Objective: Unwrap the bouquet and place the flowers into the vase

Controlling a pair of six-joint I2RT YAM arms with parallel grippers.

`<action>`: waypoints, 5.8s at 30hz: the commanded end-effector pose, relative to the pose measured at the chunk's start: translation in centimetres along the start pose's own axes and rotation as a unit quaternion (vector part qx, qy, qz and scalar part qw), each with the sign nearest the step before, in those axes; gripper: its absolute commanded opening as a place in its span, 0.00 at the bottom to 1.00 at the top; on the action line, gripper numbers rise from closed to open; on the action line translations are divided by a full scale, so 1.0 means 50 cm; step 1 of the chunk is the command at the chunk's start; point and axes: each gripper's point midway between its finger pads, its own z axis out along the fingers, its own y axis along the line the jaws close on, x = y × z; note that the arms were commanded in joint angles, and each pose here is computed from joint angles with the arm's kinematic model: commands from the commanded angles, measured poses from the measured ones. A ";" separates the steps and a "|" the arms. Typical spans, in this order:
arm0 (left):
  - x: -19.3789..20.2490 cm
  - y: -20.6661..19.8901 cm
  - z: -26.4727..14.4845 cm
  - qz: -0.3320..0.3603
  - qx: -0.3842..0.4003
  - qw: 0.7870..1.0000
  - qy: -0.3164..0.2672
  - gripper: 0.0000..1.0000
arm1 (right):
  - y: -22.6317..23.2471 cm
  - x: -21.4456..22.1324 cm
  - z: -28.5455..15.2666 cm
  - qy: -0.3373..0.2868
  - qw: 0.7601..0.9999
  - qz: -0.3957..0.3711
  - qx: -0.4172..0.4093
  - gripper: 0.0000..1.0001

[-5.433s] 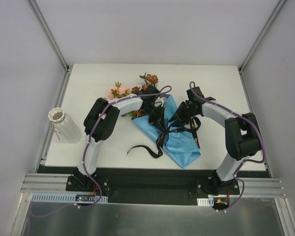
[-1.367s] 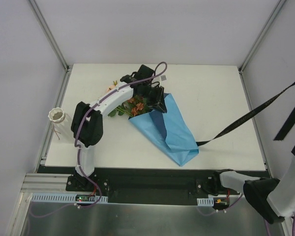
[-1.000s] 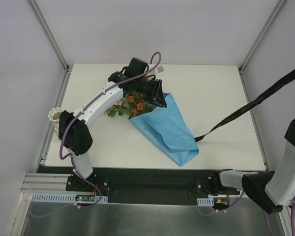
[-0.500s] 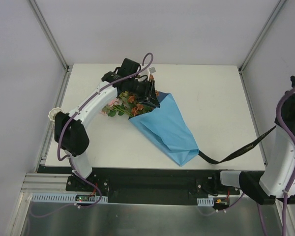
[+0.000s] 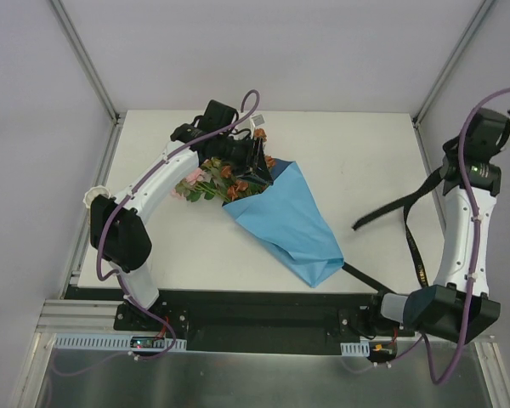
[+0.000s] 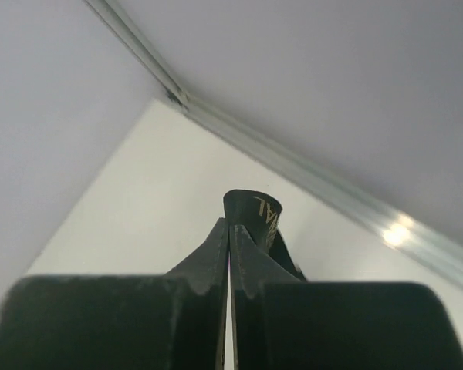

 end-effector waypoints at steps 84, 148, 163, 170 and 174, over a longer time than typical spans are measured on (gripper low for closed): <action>0.165 -0.055 -0.069 0.000 -0.016 1.000 -0.003 0.49 | -0.287 0.785 -0.309 0.559 0.813 -0.039 0.157 0.41; 0.220 0.028 -0.090 0.017 0.003 0.983 -0.182 0.77 | 0.136 0.686 -0.460 0.124 0.744 -0.578 -0.310 0.42; 0.251 0.015 -0.109 0.030 0.029 0.981 -0.188 0.84 | 0.037 0.498 -0.241 0.221 0.852 -0.447 -0.162 0.94; 0.271 0.017 -0.113 0.007 0.039 0.982 -0.187 0.99 | 0.059 0.436 -0.323 0.224 0.877 -0.346 -0.246 0.97; 0.270 0.026 -0.121 -0.026 0.033 0.977 -0.209 0.99 | 0.099 0.462 -0.393 0.249 0.851 -0.294 -0.358 0.97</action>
